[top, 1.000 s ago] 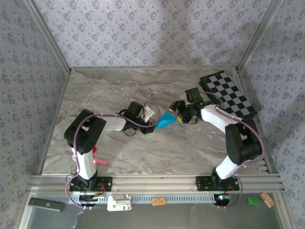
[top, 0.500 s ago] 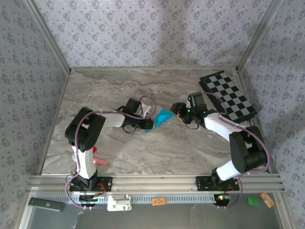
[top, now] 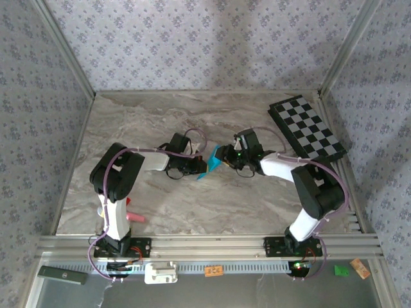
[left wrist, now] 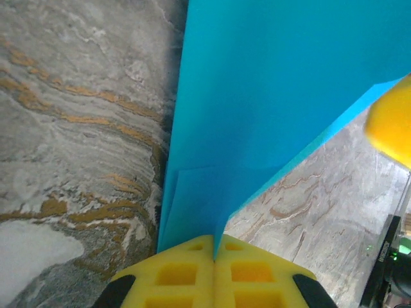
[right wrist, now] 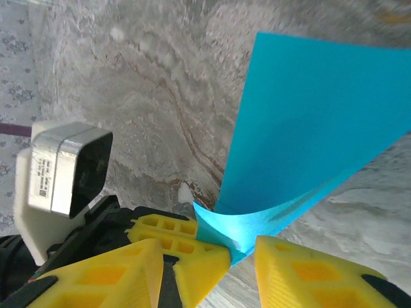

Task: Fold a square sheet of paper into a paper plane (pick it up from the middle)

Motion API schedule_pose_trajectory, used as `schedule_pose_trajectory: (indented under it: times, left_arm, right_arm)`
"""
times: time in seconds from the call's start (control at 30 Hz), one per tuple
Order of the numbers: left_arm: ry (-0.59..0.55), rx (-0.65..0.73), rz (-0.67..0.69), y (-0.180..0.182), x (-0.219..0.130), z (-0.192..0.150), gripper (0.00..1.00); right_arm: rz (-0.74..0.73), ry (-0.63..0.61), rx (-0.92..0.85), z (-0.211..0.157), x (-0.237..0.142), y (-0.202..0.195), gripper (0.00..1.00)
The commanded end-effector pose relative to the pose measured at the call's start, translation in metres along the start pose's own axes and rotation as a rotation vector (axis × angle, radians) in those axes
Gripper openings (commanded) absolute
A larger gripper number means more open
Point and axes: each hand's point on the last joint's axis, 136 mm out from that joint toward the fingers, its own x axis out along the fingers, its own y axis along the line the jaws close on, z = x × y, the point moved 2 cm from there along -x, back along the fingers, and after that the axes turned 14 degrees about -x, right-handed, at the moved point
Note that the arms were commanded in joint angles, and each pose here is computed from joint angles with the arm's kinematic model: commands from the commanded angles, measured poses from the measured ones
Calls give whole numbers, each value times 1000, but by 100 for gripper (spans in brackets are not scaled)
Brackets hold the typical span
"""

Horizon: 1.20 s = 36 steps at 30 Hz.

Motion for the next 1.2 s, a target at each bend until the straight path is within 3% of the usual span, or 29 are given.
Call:
schedule_pose_trajectory:
  times: [0.0,0.67,1.17]
  left_arm:
    - [17,-39,-6,0,1,2,0]
    - [10,-74,4,10,0,1,11]
    - [23,-94,21,15,1,1,4]
  right_arm:
    - [73,-17,-19,11,11,21,41]
    - [109,57,6,6,41,19,36]
    - [86,32,-54,7,24,22,34]
